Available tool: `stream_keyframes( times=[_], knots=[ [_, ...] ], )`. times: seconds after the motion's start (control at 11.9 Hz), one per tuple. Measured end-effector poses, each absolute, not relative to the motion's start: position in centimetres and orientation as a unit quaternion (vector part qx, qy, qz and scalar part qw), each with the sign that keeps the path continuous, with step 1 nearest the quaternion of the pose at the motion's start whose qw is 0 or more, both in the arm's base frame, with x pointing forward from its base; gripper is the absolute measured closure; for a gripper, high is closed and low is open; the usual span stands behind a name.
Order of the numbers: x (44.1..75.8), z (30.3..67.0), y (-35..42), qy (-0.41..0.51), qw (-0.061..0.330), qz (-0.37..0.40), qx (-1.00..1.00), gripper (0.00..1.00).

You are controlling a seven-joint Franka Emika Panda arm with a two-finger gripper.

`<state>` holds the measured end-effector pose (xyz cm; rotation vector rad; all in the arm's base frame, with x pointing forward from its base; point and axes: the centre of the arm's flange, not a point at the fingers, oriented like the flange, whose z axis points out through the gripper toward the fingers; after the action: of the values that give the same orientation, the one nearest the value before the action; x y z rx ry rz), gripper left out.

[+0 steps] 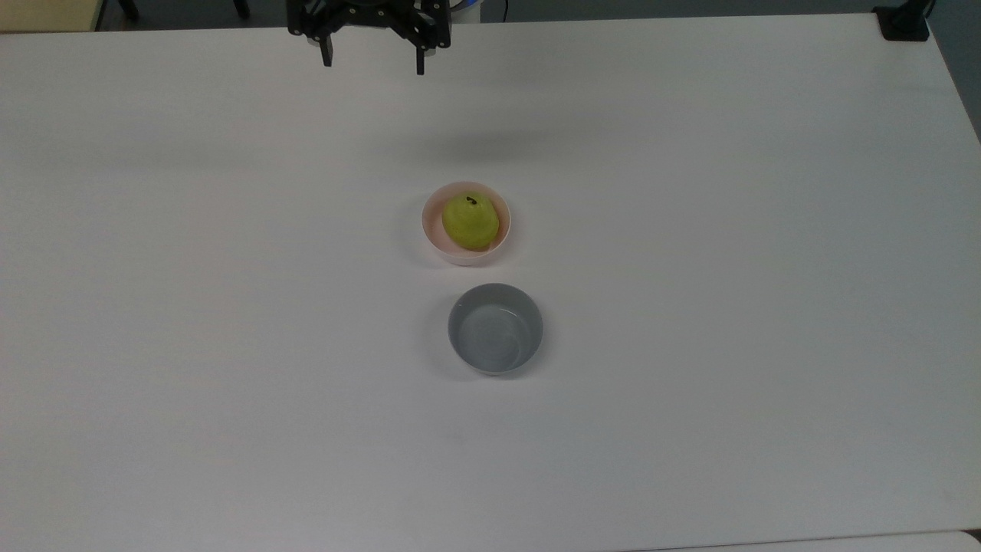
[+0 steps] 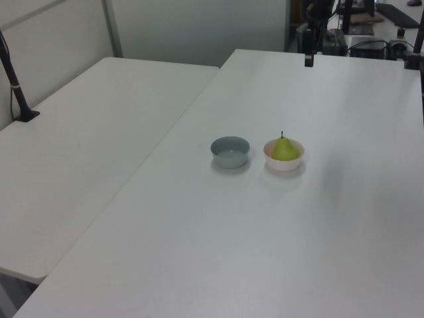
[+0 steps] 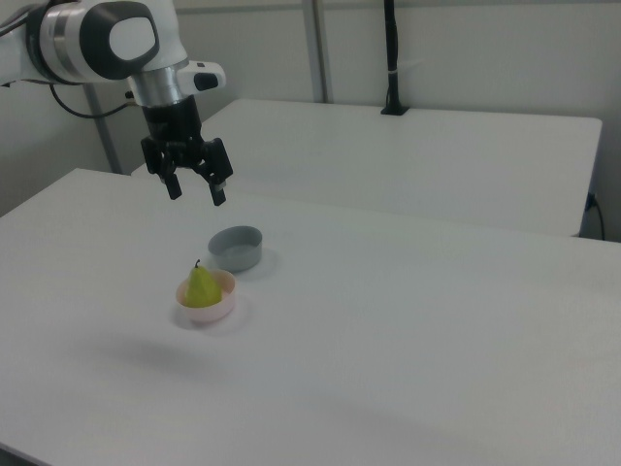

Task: Pick up a pear from the bowl
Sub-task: 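Move the open gripper toward the pink bowl holding the green pear, then lower the gripper over the pear inside the pink bowl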

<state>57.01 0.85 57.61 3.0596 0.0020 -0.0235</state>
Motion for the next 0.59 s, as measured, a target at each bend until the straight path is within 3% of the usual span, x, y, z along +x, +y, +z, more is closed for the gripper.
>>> stream_keyframes(
  times=[0.34, 0.59],
  knots=[
    [57.8, 55.0, 3.7, 0.043, 0.038, -0.017, 0.998, 0.0],
    [58.9, 50.3, 7.0, 0.08, 0.037, -0.017, 0.996, 0.0]
  ],
)
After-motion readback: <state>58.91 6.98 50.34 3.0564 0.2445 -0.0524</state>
